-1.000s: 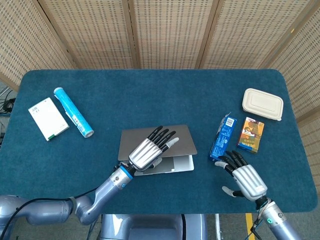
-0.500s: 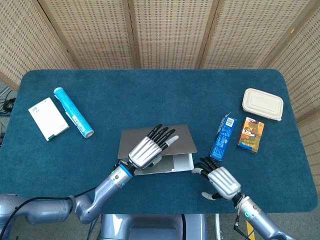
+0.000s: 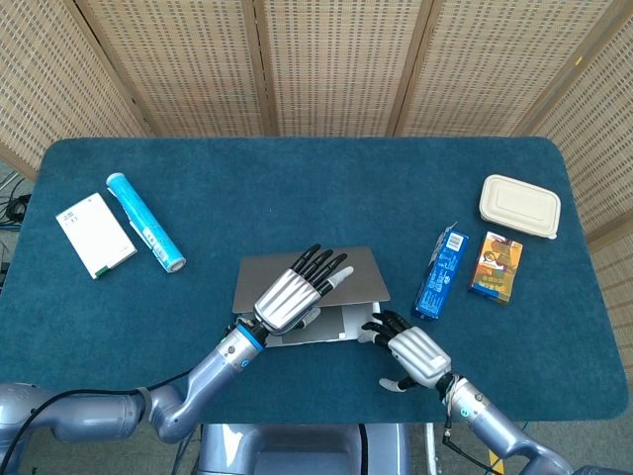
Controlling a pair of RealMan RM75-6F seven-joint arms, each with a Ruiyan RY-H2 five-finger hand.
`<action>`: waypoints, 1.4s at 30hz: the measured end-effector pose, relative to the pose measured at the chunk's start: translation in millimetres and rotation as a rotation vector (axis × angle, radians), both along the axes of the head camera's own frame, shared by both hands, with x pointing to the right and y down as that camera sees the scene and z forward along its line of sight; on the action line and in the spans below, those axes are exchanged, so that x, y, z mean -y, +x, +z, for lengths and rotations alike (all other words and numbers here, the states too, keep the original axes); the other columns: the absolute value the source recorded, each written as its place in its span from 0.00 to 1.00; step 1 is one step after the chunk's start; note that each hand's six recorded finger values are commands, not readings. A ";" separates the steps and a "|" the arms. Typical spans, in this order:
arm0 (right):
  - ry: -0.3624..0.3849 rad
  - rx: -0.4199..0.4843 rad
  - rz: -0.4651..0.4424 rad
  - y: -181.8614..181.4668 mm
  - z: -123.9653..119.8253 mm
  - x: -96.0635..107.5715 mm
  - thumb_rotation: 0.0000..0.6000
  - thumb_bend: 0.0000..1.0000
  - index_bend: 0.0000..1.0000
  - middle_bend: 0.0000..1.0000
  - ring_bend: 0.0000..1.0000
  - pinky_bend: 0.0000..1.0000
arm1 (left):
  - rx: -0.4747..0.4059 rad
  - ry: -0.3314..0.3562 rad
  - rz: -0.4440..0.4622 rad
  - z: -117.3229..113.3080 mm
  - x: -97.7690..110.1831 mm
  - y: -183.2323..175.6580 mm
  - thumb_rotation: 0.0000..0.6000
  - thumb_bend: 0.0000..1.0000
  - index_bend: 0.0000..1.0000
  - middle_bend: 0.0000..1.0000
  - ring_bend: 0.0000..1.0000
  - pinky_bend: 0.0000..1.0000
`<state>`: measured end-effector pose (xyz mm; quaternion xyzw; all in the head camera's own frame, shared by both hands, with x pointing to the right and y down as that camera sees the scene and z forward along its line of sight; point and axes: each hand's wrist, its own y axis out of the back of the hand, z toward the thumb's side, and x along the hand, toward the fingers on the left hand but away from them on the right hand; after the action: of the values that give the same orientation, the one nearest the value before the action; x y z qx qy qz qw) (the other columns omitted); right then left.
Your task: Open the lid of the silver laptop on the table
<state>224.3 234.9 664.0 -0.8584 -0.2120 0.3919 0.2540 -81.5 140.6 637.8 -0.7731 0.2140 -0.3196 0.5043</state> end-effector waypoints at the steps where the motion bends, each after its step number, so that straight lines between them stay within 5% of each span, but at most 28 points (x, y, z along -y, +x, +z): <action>1: -0.003 0.000 0.000 -0.5 1.3 -0.1 1.00 0.26 0.22 0.18 0.00 0.03 | 0.000 0.001 -0.001 -0.1 0.4 0.0 1.00 0.40 0.00 0.00 0.00 0.00; 42: -0.102 0.069 0.067 -8.7 39.4 -14.0 1.00 0.26 0.22 0.17 0.00 0.03 | 0.058 0.001 -0.072 13.7 16.2 -16.6 1.00 0.40 0.00 0.00 0.00 0.00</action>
<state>215.6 248.9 703.4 -0.8758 -0.2290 0.3805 0.1890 -98.1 124.4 651.5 -0.7553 0.2271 -0.3595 0.4987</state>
